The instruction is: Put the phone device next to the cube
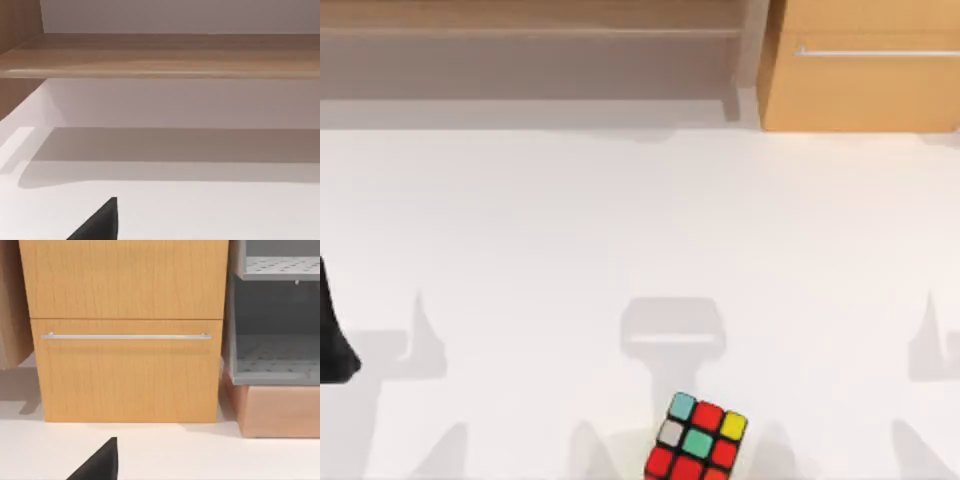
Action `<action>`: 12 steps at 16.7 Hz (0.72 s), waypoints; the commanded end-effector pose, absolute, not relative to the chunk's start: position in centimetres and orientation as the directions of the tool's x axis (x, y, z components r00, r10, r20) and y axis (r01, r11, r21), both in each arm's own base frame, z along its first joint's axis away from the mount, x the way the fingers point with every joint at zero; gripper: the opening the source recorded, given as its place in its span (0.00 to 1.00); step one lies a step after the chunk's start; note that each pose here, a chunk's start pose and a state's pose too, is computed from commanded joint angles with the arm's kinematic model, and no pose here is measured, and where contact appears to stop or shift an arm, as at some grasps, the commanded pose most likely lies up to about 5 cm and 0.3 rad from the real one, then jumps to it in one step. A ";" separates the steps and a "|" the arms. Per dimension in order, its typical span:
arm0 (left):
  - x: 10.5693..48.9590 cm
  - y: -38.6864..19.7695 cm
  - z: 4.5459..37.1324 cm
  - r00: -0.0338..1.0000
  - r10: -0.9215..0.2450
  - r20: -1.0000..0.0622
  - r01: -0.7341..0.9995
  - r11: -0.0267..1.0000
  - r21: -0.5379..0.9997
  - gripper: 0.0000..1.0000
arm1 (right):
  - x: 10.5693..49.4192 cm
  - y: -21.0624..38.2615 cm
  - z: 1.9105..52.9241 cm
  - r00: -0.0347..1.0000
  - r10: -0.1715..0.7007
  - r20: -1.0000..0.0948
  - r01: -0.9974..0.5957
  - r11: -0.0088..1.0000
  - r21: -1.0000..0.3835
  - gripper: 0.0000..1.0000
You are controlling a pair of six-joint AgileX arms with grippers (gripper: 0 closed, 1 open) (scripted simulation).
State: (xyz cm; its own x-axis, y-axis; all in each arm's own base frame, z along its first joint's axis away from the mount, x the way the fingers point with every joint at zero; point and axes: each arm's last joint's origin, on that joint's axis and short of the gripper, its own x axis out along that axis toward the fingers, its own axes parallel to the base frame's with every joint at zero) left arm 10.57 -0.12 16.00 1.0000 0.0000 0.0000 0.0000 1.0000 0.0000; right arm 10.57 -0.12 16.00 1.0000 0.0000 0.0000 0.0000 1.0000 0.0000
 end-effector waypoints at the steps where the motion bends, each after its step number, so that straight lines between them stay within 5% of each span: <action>1: 10.6 -0.1 16.0 1.000 0.000 0.000 0.000 1.000 0.000 1.00 | 10.6 -0.1 16.0 1.000 0.000 0.000 0.000 1.000 0.000 1.00; 6: 10.8 0.4 17.4 0.995 0.046 -0.085 -0.040 0.997 0.066 1.00 | 10.6 -0.1 16.0 1.000 0.000 0.000 0.000 1.000 0.000 1.00; 12: 14.1 2.9 21.1 0.872 0.177 -0.457 -0.057 0.963 0.263 1.00 | 10.6 -0.1 16.0 1.000 0.000 0.000 0.000 1.000 0.000 1.00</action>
